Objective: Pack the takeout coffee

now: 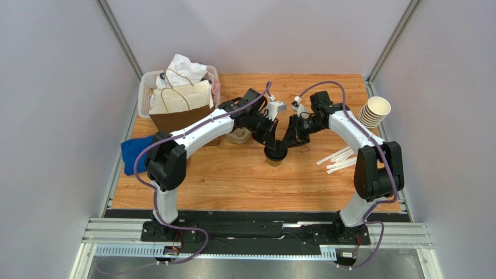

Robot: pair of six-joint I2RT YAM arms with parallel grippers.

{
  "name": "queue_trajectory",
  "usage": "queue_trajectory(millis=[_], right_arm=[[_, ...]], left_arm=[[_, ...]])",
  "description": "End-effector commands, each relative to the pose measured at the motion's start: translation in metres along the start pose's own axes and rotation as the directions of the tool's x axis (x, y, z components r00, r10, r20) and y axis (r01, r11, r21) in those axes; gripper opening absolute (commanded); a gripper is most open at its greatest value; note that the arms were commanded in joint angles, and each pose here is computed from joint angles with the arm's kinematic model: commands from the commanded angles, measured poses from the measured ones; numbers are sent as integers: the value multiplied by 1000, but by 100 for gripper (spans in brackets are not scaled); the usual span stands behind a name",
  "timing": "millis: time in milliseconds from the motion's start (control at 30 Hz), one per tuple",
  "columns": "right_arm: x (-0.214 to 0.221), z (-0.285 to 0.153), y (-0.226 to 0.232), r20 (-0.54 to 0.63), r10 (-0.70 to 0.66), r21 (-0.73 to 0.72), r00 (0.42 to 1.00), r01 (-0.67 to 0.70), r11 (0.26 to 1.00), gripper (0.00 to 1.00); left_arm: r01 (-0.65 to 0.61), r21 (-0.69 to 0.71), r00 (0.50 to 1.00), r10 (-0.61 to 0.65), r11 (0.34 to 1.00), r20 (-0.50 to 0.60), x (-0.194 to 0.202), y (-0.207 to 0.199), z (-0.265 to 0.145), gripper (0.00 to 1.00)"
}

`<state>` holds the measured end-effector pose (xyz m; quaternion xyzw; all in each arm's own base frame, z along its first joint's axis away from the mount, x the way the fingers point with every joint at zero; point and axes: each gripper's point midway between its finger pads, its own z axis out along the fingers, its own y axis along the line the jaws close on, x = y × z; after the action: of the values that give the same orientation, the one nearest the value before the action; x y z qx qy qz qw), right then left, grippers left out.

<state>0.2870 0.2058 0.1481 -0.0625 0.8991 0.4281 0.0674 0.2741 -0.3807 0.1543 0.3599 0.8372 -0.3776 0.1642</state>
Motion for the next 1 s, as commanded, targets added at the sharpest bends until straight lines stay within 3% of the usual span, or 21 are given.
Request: queue_trajectory(millis=[0, 333, 967], right_arm=[[-6, 12, -9, -9, -1, -6, 1000, 1, 1000, 17], [4, 29, -34, -60, 49, 33, 997, -48, 998, 10], [15, 42, -87, -110, 137, 104, 984, -126, 987, 5]], left_arm=[[13, 19, 1000, -13, 1000, -4, 2, 6, 16, 6], [78, 26, 996, -77, 997, -55, 26, 24, 33, 0], [227, 65, 965, -215, 972, -152, 86, 56, 62, 0]])
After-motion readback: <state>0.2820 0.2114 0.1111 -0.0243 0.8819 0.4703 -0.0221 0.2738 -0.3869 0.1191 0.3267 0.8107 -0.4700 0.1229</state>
